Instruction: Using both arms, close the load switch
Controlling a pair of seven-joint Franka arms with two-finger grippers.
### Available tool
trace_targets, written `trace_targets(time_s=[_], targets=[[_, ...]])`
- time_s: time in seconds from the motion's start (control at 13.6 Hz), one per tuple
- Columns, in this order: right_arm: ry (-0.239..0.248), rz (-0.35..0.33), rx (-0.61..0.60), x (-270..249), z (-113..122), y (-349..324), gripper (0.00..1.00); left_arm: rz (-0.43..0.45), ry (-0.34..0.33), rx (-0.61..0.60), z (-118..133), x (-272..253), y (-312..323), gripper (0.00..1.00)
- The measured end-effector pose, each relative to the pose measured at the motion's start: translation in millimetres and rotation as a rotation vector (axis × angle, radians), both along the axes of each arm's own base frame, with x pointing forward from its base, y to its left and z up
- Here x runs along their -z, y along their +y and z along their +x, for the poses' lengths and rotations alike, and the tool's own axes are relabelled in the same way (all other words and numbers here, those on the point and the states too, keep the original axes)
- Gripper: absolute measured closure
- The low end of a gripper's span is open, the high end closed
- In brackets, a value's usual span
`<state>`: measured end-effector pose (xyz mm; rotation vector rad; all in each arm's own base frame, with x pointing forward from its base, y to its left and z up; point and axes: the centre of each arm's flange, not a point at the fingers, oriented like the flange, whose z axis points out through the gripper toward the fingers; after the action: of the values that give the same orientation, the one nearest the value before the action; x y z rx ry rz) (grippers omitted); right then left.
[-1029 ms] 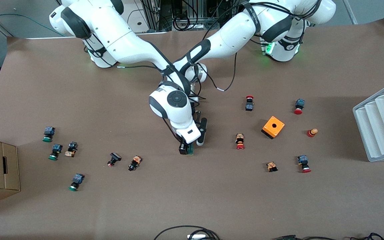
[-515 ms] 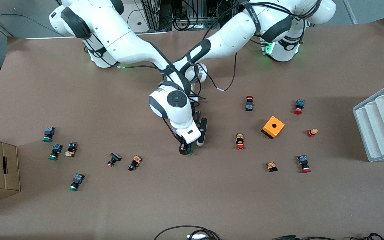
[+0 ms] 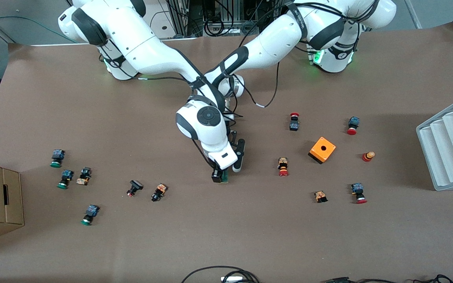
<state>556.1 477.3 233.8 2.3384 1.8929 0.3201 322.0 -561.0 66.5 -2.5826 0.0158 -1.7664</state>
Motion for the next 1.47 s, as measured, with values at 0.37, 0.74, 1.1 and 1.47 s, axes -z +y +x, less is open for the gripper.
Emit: trace_targets(time_s=[0.37,0.74,1.1,1.47], targets=[[-0.001,0.001,0.000,-1,0,0,0.28,0.000,0.000,0.000,0,0,0,0.46],[-0.004,0.003,0.001,-2,1,0,0.28,0.000,0.000,0.000,0,0,0,0.46],[-0.021,0.018,0.001,-12,6,4,0.29,0.000,0.000,0.000,0,0,0,0.46],[-0.026,0.018,0.005,-13,9,2,0.29,0.000,0.000,0.000,0,0,0,0.46]])
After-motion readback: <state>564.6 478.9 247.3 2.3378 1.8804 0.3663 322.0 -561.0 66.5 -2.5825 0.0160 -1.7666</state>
